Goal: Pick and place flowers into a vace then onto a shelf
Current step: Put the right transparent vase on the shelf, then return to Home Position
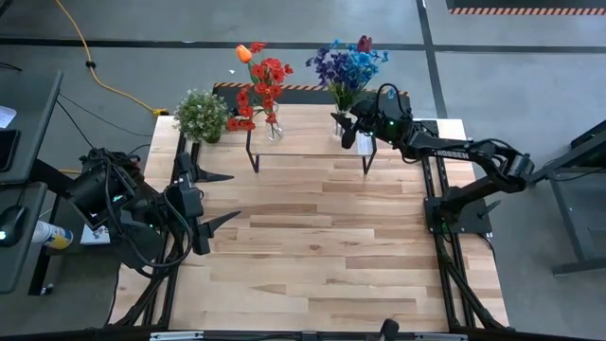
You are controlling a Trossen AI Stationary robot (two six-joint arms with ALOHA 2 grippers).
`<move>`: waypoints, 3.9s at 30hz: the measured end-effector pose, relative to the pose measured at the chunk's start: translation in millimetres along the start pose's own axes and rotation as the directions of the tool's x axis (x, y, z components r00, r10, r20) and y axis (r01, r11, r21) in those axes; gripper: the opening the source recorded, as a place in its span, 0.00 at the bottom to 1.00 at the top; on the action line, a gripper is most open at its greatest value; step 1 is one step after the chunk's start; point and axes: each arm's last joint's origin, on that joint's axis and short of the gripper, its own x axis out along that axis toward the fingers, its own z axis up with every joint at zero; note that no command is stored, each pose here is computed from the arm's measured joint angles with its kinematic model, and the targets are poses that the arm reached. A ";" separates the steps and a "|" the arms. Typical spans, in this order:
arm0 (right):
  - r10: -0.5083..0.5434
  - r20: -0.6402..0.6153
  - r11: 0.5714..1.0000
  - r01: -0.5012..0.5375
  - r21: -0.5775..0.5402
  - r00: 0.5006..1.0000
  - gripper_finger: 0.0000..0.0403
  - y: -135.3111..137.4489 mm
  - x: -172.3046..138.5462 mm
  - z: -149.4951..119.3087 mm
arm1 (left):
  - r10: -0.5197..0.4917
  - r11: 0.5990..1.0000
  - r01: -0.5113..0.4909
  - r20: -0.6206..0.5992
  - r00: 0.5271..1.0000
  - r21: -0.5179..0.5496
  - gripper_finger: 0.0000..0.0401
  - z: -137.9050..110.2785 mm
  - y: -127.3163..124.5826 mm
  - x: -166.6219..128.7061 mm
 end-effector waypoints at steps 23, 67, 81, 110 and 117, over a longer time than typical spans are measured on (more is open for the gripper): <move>-0.027 -0.040 0.999 0.028 0.022 0.999 0.40 -3.1 -0.3 -3.9 | 0.000 1.000 0.000 0.000 1.000 0.000 0.90 0.0 0.1 0.0; -0.089 -0.051 0.995 0.091 0.037 0.995 0.62 -4.5 -5.8 1.4 | -0.027 1.000 0.027 -0.012 1.000 0.000 0.90 -0.3 -1.0 0.1; -0.060 -0.087 0.997 0.063 0.038 0.994 0.62 2.9 -23.0 14.0 | -0.039 0.999 0.039 -0.017 0.999 0.000 0.90 -0.4 -1.3 0.0; -0.065 -0.204 0.998 0.063 -0.016 0.977 0.62 3.6 -40.2 15.0 | -0.054 0.999 0.054 -0.024 0.998 -0.001 0.90 -0.6 -1.7 0.1; -0.198 -0.248 0.978 0.177 -0.106 0.948 0.62 1.0 -62.5 24.3 | -0.054 0.999 0.054 -0.024 0.998 -0.001 0.90 -0.6 -1.7 0.1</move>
